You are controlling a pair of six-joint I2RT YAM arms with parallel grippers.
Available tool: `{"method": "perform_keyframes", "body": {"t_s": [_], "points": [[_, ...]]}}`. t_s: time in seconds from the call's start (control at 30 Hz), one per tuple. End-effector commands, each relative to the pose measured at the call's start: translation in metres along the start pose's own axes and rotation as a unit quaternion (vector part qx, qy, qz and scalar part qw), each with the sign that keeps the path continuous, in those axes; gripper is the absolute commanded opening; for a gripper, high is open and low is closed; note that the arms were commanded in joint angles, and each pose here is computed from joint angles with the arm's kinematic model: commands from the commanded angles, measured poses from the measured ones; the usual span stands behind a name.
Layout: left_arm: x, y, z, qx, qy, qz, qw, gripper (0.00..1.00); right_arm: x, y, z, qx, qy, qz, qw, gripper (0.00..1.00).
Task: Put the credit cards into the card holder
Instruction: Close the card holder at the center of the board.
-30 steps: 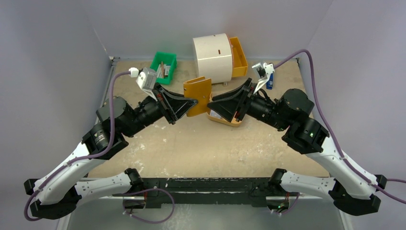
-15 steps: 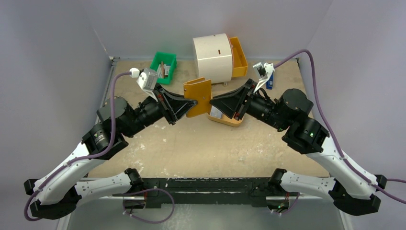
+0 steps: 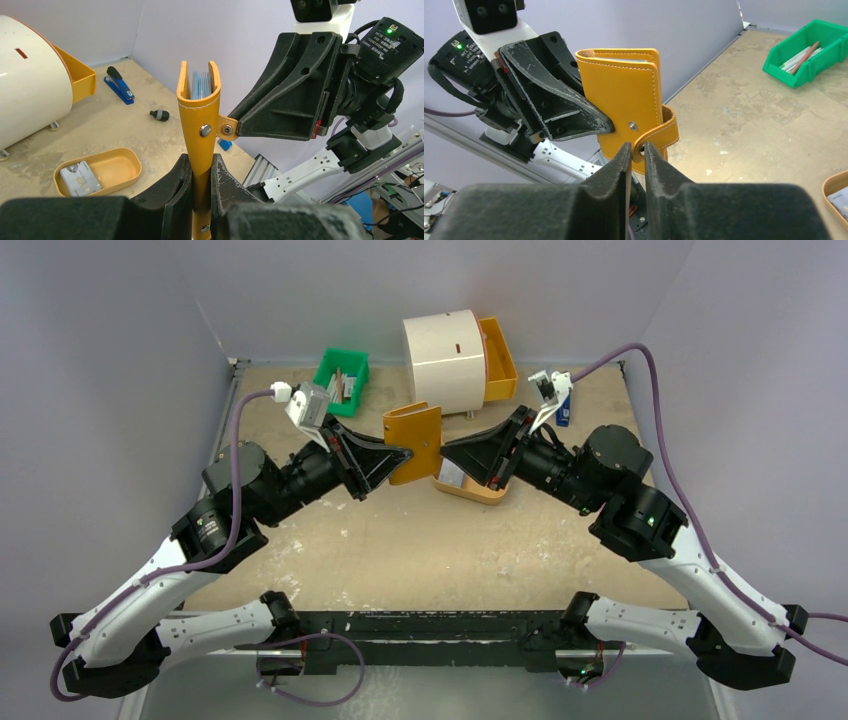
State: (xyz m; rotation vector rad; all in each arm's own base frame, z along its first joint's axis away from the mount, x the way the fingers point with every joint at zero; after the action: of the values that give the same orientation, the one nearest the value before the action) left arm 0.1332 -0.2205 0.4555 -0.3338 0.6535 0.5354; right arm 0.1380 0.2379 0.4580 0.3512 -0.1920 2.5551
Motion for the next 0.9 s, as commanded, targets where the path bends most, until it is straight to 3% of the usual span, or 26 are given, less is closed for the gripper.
{"method": "perform_keyframes", "body": {"t_s": [0.0, 0.13, 0.87], "points": [[-0.013, 0.003, 0.019, -0.038, -0.010, -0.024, 0.999, 0.00, 0.005, 0.005, 0.022, -0.034, 0.004, 0.001, 0.999, 0.13], [-0.013, 0.004, 0.019, -0.038, -0.010, -0.024, 0.999, 0.00, 0.006, 0.006, 0.022, -0.037, 0.005, 0.006, 0.999, 0.00], [-0.011, -0.004, 0.017, -0.035, -0.015, -0.021, 0.999, 0.00, 0.016, -0.012, 0.025, -0.046, -0.002, 0.049, 0.998, 0.00]]}}
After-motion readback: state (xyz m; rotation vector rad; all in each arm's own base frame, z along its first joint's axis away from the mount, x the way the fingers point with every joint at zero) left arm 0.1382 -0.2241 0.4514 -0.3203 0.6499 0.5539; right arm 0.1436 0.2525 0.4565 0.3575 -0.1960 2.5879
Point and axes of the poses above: each gripper's point midway between its finger pads, its own y axis back along the fingers, its own x axis along the line the jaws close on, z = x × y, the point moved 5 cm from there along y, back along the fingers, and after that the axes turned 15 degrees about y, right-handed, at the moved point
